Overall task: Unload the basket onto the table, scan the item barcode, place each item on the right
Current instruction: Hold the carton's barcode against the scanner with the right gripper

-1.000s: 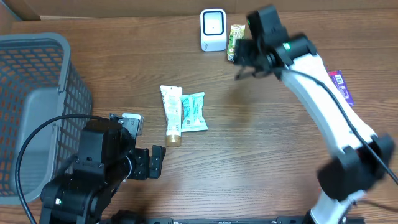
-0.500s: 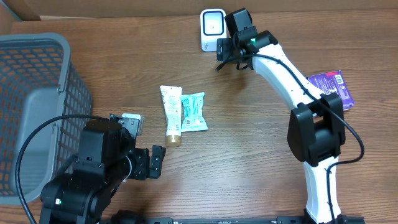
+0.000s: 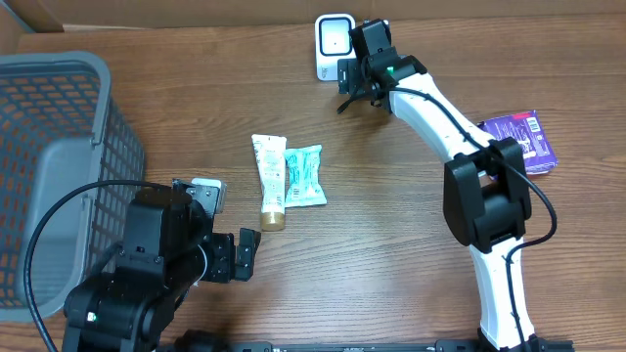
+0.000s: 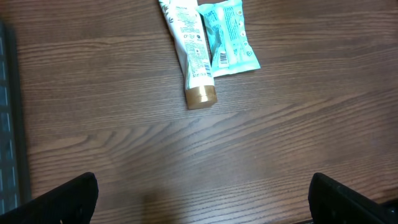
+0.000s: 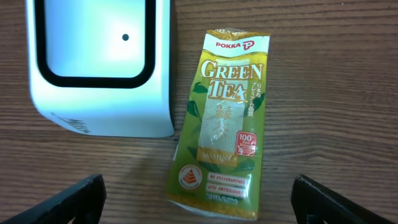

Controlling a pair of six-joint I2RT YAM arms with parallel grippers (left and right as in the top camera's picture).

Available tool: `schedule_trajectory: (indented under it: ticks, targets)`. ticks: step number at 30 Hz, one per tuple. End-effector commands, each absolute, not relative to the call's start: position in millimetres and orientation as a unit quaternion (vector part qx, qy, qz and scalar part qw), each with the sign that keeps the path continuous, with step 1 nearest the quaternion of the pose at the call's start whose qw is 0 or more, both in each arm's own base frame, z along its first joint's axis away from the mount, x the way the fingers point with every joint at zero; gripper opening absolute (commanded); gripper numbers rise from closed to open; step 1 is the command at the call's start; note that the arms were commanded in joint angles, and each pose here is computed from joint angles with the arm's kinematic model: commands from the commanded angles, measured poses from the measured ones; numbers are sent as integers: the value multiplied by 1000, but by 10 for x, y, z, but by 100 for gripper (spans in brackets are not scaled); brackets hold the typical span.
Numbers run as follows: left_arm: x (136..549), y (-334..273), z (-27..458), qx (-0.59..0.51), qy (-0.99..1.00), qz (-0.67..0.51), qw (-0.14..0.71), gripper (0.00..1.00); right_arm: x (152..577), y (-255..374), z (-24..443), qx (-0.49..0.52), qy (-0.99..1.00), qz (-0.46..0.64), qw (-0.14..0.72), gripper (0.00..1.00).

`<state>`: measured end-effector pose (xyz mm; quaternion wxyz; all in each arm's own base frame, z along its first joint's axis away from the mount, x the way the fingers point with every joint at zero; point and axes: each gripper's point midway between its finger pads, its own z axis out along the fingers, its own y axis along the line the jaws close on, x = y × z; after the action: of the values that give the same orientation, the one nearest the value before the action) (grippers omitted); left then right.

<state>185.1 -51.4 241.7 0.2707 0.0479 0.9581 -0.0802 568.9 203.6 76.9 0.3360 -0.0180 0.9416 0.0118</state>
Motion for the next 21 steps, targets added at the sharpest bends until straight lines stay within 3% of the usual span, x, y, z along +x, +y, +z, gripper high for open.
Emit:
schedule_trajectory:
  ticks: [1, 13, 21]
  targets:
    - [1867, -489, 2423, 39, 958, -76, 273, 100, 5747, 2006, 645, -21, 942, 0, 334, 95]
    - [1867, -489, 2423, 39, 958, -76, 273, 100, 5810, 1727, 394, 12, 949, -9, 315, 88]
    - [1867, -489, 2423, 39, 958, -76, 273, 100, 5846, 1647, 383, 21, 951, 13, 309, 56]
